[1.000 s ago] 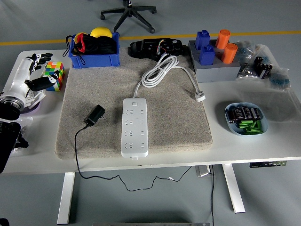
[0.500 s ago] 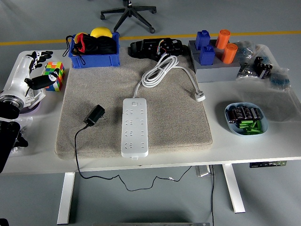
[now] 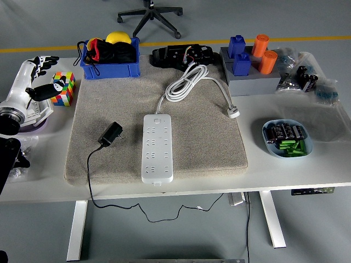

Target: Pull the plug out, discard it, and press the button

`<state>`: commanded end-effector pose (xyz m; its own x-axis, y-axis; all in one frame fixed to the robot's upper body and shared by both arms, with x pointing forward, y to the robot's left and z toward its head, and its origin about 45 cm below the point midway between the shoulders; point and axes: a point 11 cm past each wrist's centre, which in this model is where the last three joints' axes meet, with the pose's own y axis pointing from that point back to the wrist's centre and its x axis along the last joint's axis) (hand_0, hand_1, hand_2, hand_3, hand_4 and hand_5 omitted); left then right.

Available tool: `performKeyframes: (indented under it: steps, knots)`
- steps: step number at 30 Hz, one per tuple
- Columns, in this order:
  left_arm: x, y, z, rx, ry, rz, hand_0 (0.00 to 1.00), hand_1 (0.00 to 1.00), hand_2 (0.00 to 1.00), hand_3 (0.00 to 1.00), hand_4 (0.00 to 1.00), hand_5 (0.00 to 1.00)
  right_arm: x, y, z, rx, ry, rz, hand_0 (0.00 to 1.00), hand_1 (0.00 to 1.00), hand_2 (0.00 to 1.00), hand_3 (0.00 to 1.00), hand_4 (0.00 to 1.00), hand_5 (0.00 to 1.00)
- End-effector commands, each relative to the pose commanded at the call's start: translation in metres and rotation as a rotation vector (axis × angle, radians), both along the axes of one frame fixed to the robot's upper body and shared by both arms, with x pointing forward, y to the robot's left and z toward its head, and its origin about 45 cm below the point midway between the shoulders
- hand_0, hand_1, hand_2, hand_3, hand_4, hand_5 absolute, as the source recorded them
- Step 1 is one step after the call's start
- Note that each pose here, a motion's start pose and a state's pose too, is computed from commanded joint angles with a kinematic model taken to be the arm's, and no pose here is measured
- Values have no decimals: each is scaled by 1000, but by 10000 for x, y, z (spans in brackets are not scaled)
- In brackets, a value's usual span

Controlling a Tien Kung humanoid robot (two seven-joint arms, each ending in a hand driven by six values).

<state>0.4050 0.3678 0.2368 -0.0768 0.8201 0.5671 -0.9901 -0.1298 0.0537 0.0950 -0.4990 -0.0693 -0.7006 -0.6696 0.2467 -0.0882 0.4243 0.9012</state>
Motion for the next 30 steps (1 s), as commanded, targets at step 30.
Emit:
performKeyframes:
  steps: [30]
  knots:
    - [-105, -65, -139, -5, 29, -17, 803, 822, 756, 720, 632, 2, -172, 60, -67, 15, 18, -23, 739, 662, 644, 614, 658, 477]
